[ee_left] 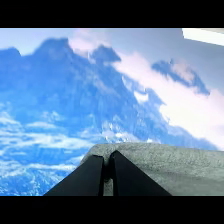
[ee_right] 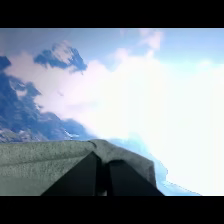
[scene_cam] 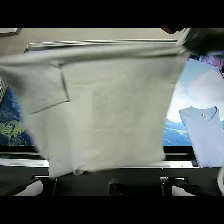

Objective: Fold the clothes and pants, and hang the long-sleeved shirts on hangers.

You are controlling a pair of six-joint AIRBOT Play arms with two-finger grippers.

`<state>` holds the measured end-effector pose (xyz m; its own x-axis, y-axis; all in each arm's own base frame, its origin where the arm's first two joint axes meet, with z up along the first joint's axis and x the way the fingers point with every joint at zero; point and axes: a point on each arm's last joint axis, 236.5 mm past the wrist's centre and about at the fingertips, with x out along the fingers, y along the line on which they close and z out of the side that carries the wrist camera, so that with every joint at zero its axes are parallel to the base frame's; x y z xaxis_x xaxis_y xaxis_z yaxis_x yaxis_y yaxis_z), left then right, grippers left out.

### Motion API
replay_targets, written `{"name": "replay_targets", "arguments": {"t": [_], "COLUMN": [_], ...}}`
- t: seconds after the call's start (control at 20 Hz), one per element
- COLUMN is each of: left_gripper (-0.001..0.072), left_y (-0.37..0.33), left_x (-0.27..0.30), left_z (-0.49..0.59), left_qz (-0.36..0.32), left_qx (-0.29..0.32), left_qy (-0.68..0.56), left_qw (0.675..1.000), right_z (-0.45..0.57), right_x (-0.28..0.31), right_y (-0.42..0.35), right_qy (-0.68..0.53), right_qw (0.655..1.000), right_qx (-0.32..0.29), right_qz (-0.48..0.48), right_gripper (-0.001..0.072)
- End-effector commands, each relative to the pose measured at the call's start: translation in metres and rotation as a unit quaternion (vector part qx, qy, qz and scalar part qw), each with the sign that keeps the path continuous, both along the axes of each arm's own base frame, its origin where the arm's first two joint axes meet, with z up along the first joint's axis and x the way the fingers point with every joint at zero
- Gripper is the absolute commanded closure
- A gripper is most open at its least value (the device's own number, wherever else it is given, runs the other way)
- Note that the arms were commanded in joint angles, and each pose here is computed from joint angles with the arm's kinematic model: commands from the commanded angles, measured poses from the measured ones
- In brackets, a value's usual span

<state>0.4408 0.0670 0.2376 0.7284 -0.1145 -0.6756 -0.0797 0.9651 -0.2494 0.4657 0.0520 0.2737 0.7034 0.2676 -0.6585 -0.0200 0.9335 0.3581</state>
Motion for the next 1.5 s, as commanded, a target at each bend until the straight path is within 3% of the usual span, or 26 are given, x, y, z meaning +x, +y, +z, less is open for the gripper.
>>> {"name": "replay_targets", "arguments": {"t": [0.0,0.2,0.45,0.75,1.3,1.35,1.4,1.45], "left_gripper": [0.0685,0.0685,0.0685,0.0685,0.0684,0.068,0.0626,0.0455], "left_y": [-0.021,-0.032,-0.028,-0.049,-0.05,-0.051,-0.051,-0.051], "left_x": [0.054,0.12,0.153,0.091,0.03,0.029,0.029,0.032], "left_z": [-0.149,-0.24,-0.247,-0.272,-0.298,-0.301,-0.303,-0.303], "left_qz": [-0.053,-0.04,-0.036,-0.087,-0.07,-0.069,-0.063,-0.047], "left_qx": [-0.04,-0.042,-0.034,-0.057,-0.07,-0.072,-0.075,-0.081], "left_qy": [0.129,0.125,0.097,0.232,0.365,0.37,0.372,0.368], "left_qw": [0.989,0.99,0.994,0.967,0.926,0.924,0.923,0.925], "right_z": [-0.131,-0.23,-0.274,-0.293,-0.345,-0.348,-0.35,-0.351], "right_x": [0.064,0.116,0.134,0.089,0.049,0.05,0.051,0.051], "right_y": [-0.003,-0.006,-0.007,-0.004,-0.009,-0.009,-0.009,-0.009], "right_qy": [0.111,0.142,0.151,0.248,0.355,0.356,0.355,0.356], "right_qw": [0.994,0.99,0.988,0.969,0.934,0.934,0.934,0.934], "right_qx": [-0.01,0.005,0.015,0.001,-0.016,-0.016,-0.015,-0.015], "right_qz": [0.014,-0.007,-0.017,0.01,0.026,0.026,0.025,0.025], "right_gripper": [0.0674,0.0675,0.0674,0.0674,0.0672,0.0629,0.054,0.05]}}
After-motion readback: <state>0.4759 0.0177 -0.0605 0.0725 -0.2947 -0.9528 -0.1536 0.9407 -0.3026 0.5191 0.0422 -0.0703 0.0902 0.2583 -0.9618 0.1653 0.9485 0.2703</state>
